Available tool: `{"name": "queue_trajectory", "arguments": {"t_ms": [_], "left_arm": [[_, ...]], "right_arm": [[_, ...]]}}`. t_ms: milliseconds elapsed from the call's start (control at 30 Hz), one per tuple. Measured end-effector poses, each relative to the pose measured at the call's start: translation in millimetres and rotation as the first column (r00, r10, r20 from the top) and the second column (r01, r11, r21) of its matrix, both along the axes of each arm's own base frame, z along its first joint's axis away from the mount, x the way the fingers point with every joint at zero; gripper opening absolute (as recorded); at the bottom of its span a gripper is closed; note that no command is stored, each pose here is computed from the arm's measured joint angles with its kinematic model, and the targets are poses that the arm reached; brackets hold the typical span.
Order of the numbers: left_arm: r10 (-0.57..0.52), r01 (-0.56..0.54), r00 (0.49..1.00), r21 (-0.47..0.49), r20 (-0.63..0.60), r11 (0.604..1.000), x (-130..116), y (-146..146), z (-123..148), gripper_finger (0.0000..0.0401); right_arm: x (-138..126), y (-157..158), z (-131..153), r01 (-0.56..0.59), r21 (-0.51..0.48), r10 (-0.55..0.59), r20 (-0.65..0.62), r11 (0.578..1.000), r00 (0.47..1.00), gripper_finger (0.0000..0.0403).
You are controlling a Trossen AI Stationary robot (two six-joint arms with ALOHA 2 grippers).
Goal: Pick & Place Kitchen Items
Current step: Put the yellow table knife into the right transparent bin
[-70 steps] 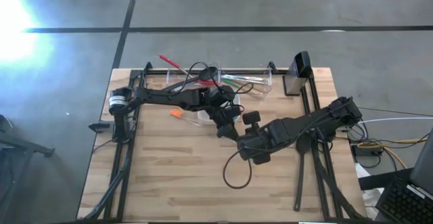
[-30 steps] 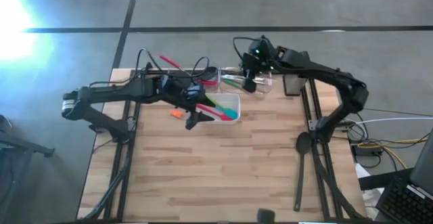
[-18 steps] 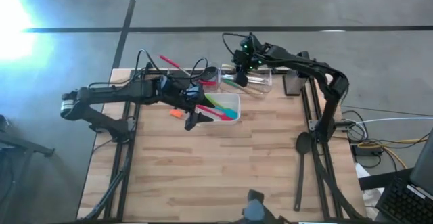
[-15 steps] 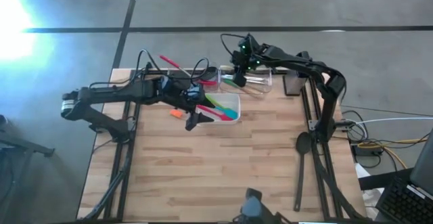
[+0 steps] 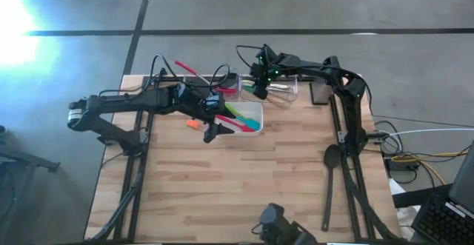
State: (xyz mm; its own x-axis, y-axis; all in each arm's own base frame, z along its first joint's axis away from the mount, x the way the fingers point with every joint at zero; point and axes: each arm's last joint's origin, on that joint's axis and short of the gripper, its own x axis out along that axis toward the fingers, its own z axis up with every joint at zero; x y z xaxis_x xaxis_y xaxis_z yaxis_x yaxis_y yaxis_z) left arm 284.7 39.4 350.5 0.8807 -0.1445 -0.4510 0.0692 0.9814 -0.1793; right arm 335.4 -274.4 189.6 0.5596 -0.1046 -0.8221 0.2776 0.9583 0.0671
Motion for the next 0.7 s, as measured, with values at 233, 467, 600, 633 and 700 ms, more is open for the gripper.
{"name": "queue_trajectory", "arguments": {"t_ms": [233,467,600,633,700], "left_arm": [[0.001,-0.001,1.000,-0.001,-0.001,1.000,0,0,0,0.0290],[0.004,-0.004,1.000,-0.008,-0.002,1.000,0,0,0,0.0290],[0.005,-0.005,1.000,-0.010,-0.002,1.000,0,0,0,0.0290],[0.005,-0.005,1.000,-0.010,-0.002,1.000,0,0,0,0.0290],[0.005,-0.005,1.000,-0.010,-0.001,1.000,0,0,0,0.0290]], "right_arm": [[-3,-8,-13,0.020,0.062,-0.020,0.004,0.998,1.000,0.0029],[-10,-17,-20,0.064,0.105,-0.065,0.003,0.992,0.998,0.0029],[-12,-19,-20,0.085,0.116,-0.085,0.001,0.990,0.996,0.0029],[-13,-20,-20,0.091,0.120,-0.092,0.001,0.989,0.996,0.0029],[-13,-20,-20,0.100,0.127,-0.101,-0.004,0.987,0.995,0.0032]]}}
